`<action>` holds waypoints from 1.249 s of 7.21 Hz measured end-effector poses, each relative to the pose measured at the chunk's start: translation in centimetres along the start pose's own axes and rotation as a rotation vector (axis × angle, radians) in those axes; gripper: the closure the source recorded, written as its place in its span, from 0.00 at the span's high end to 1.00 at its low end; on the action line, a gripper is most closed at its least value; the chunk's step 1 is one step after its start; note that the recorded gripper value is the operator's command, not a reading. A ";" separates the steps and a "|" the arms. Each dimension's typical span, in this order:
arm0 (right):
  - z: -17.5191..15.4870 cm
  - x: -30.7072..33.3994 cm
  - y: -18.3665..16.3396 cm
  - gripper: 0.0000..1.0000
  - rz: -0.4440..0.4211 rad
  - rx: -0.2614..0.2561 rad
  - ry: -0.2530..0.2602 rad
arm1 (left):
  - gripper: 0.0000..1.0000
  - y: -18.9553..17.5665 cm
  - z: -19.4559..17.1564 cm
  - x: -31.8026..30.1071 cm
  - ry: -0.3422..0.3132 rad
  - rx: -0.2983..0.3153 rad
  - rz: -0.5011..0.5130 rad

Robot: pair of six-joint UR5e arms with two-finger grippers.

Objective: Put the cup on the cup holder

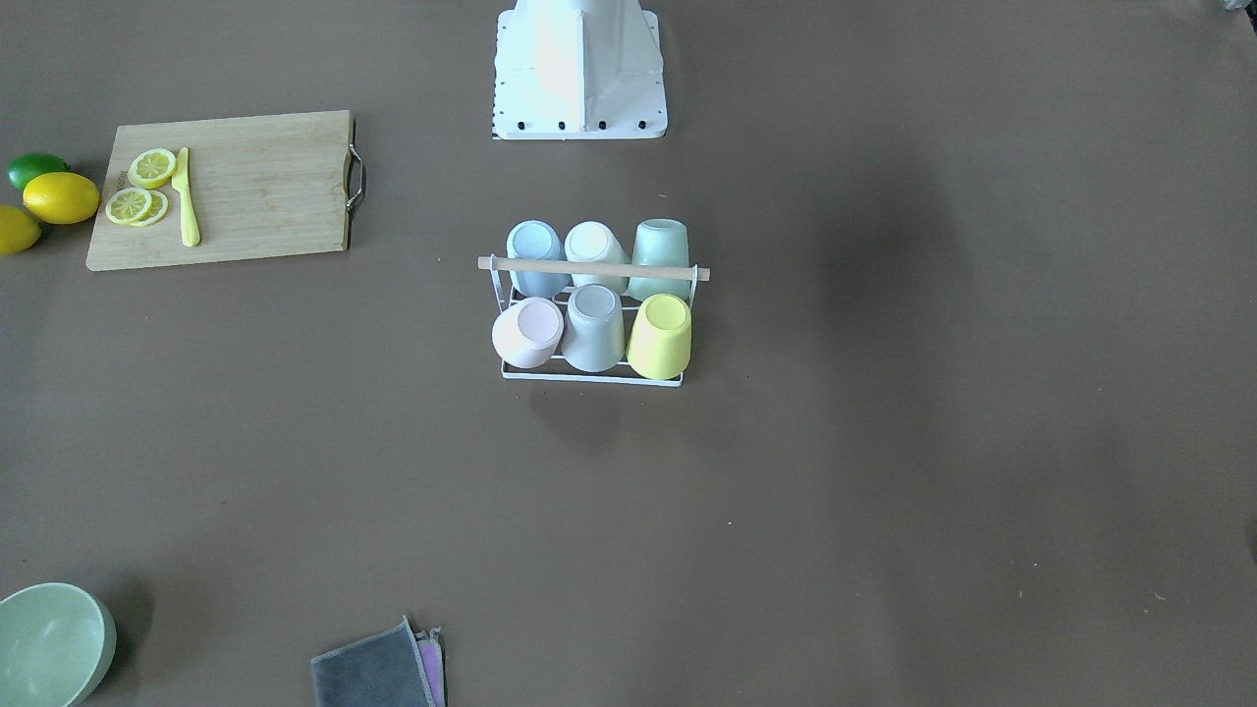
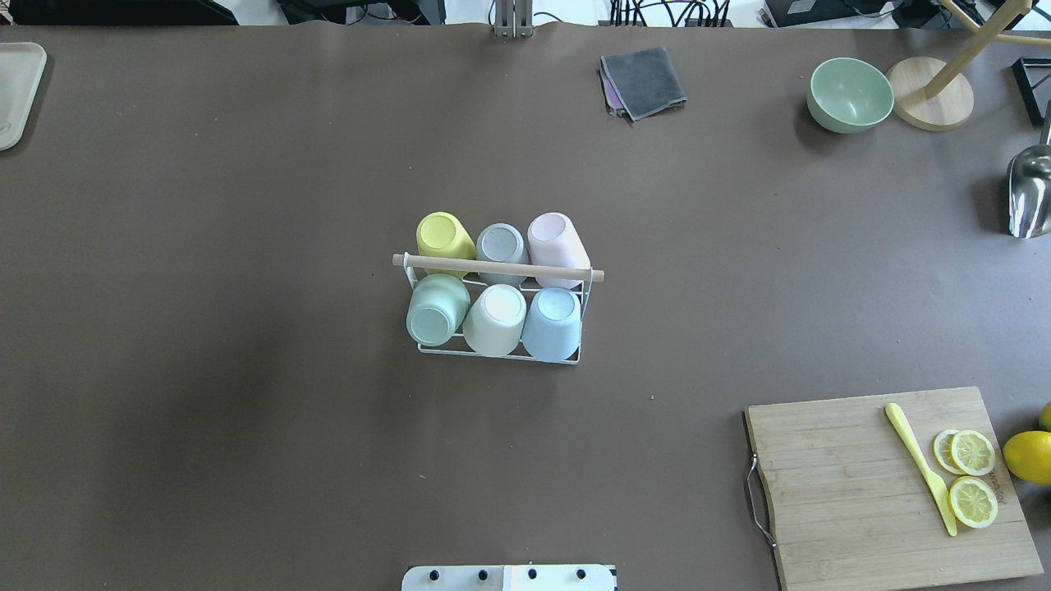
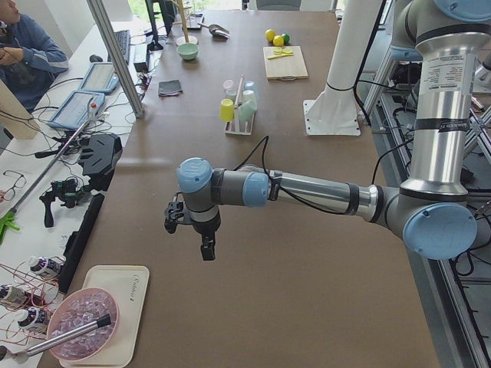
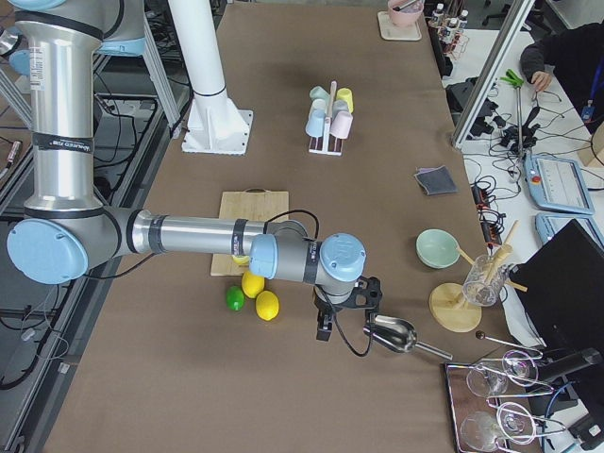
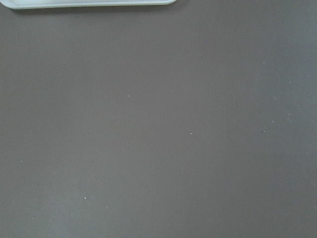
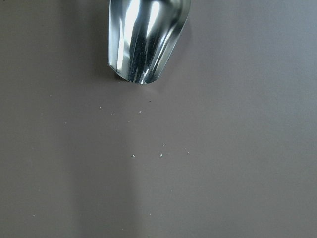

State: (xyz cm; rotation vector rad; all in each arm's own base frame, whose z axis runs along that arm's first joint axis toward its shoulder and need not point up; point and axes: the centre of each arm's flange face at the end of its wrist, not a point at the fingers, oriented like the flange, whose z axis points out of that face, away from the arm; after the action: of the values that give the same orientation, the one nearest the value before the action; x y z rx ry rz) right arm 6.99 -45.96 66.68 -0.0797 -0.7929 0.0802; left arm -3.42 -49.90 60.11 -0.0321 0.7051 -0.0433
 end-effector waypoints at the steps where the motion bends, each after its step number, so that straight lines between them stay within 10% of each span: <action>1: 0.0 0.0 0.0 1.00 0.000 -0.001 0.000 | 0.98 0.0 -0.1 0.1 0.000 0.003 0.002; 9: 0.1 0.0 0.0 1.00 -0.001 -0.003 0.001 | 0.98 0.0 -1.9 1.6 0.005 0.035 0.028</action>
State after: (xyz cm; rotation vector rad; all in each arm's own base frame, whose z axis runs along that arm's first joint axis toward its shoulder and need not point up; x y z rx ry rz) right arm 6.86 -46.01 66.76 -0.0825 -0.7918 0.0783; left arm -3.43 -50.01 57.67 0.0112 0.7092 -0.0283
